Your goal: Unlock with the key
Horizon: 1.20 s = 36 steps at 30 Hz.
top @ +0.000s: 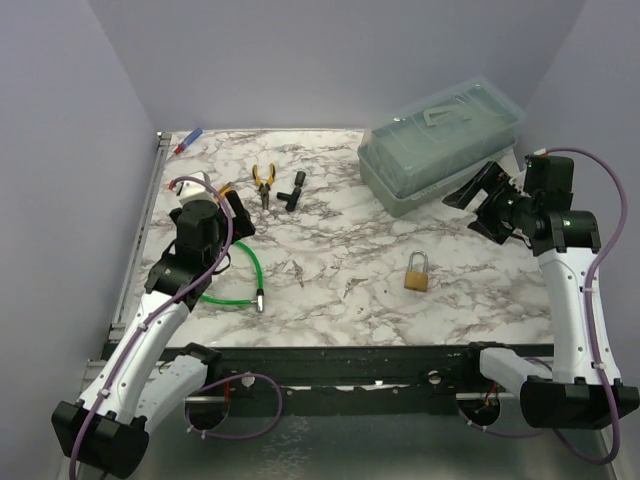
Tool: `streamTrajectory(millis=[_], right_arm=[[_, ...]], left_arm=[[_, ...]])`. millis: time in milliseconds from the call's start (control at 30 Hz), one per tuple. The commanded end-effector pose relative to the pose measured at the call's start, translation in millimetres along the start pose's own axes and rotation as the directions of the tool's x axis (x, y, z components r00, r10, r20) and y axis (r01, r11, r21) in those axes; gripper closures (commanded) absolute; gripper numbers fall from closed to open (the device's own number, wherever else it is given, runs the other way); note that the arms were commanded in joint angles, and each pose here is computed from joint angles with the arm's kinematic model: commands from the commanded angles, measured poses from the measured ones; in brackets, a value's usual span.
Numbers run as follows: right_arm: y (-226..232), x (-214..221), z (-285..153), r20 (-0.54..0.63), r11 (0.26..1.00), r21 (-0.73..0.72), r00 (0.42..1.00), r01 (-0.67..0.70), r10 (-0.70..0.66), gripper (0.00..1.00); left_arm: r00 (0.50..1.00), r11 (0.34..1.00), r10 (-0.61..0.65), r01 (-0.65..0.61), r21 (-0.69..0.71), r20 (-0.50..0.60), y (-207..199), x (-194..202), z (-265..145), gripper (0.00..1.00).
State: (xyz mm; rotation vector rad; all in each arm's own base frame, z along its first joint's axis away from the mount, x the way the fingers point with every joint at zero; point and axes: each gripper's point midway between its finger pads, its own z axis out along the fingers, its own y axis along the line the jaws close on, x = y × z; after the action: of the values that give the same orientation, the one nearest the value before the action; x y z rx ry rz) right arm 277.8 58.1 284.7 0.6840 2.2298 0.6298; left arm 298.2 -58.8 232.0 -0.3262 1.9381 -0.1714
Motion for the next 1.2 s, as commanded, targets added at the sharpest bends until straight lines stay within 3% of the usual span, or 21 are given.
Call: streamTrajectory(millis=[0,167,367,533,667,1167], right_arm=[[7.3,13.3,-1.1,-0.085,0.999,-0.028,0.996,0.026,-0.028,0.06],[-2.0,17.1,11.5,-0.106,0.998,0.009,0.993,0.054,-0.053,0.05],[-34.1,45.7,43.0,-0.116,0.978,0.194,0.992,0.071,-0.049,0.05],[-54.8,113.4,91.7,-0.236,0.904,0.37,0.963,0.214,-0.132,0.0],[-81.2,139.6,111.1,-0.28,0.823,0.497,0.948,0.277,-0.15,0.0],[-106.3,164.1,132.1,-0.323,0.806,0.506,0.934,0.308,-0.155,0.0]], left_arm=[[0.999,0.996,0.023,-0.021,0.085,-0.033,-16.4,2.9,-0.7,0.04],[0.993,0.981,0.062,-0.042,0.188,-0.1,-35.3,16.3,1.4,0.1],[0.98,0.947,0.087,-0.026,0.32,-0.179,-59.7,32.3,-0.8,0.19],[0.973,0.939,0.097,-0.02,0.344,-0.21,-64.5,39.6,1.6,0.23],[0.969,0.938,0.1,-0.016,0.346,-0.227,-65.6,44.3,4.1,0.25],[0.946,0.916,0.133,-0.003,0.402,-0.296,-79.4,65.1,9.2,0.31]])
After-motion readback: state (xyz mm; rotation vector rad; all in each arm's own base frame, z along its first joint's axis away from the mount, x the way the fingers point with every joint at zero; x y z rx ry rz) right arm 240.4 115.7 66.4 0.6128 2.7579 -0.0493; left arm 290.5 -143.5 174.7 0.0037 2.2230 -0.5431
